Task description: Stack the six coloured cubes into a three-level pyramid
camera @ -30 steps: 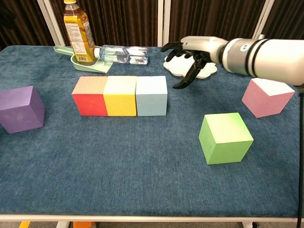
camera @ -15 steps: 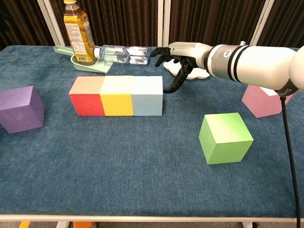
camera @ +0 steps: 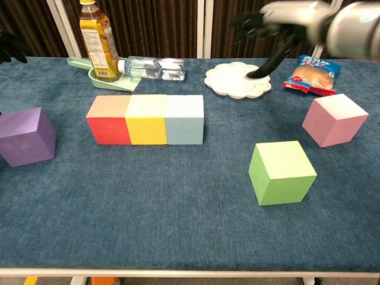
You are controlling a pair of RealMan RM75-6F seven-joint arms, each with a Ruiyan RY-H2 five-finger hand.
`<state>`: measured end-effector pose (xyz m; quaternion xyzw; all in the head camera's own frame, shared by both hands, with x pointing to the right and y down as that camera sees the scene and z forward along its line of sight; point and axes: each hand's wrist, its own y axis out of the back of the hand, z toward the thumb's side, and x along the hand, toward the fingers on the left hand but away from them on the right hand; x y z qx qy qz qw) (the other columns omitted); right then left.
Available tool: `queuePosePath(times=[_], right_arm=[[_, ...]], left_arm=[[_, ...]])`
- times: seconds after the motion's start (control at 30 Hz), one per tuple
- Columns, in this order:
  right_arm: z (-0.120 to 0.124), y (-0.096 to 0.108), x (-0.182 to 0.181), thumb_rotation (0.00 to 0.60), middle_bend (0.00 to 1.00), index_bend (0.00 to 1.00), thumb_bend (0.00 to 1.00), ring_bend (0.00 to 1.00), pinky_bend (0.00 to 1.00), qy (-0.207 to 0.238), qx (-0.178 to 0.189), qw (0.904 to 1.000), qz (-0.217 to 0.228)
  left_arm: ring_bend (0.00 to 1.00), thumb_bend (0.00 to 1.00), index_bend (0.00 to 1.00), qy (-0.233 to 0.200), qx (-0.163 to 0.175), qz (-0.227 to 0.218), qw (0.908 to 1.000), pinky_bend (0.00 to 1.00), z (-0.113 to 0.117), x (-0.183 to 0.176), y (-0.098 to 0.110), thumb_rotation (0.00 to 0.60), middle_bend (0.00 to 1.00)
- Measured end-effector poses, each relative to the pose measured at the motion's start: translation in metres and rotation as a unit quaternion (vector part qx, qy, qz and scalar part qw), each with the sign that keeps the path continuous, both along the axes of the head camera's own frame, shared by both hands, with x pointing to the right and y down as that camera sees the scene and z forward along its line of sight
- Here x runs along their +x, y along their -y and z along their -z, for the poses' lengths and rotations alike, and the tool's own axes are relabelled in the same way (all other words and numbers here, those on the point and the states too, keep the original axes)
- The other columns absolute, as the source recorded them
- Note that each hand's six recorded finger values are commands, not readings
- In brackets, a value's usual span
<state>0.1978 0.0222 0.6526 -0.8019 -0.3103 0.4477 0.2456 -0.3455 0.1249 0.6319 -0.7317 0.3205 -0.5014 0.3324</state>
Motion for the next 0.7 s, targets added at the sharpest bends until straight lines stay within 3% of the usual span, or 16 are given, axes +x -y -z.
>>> queuePosePath(times=[0.17,0.37,0.57,0.7], right_arm=[[0.026,0.001,0.036,0.6,0.12,0.0,0.17,0.0,0.0,0.0,0.015,0.9995,-0.028],[0.03,-0.006,0.052,0.6,0.12,0.0,0.17,0.0,0.0,0.005,0.013,0.9992,-0.038],[0.028,-0.009,0.056,0.6,0.12,0.0,0.17,0.0,0.0,0.01,0.008,0.9992,-0.038],[0.025,-0.01,0.058,0.6,0.13,0.0,0.17,0.0,0.0,0.011,0.005,0.9992,-0.039]], left_arm=[[0.14,0.0,0.08,0.011,-0.033,0.006,0.9994,0.05,-0.015,0.005,-0.009,0.6,0.13],[0.11,0.0,0.04,0.026,-0.062,0.015,0.9976,0.05,-0.03,0.01,-0.018,0.6,0.1],[0.11,0.0,0.04,0.047,-0.064,0.03,0.9964,0.05,-0.043,0.012,-0.023,0.6,0.1],[0.15,0.0,0.1,0.067,-0.058,0.038,0.9954,0.07,-0.048,0.01,-0.024,0.6,0.13]])
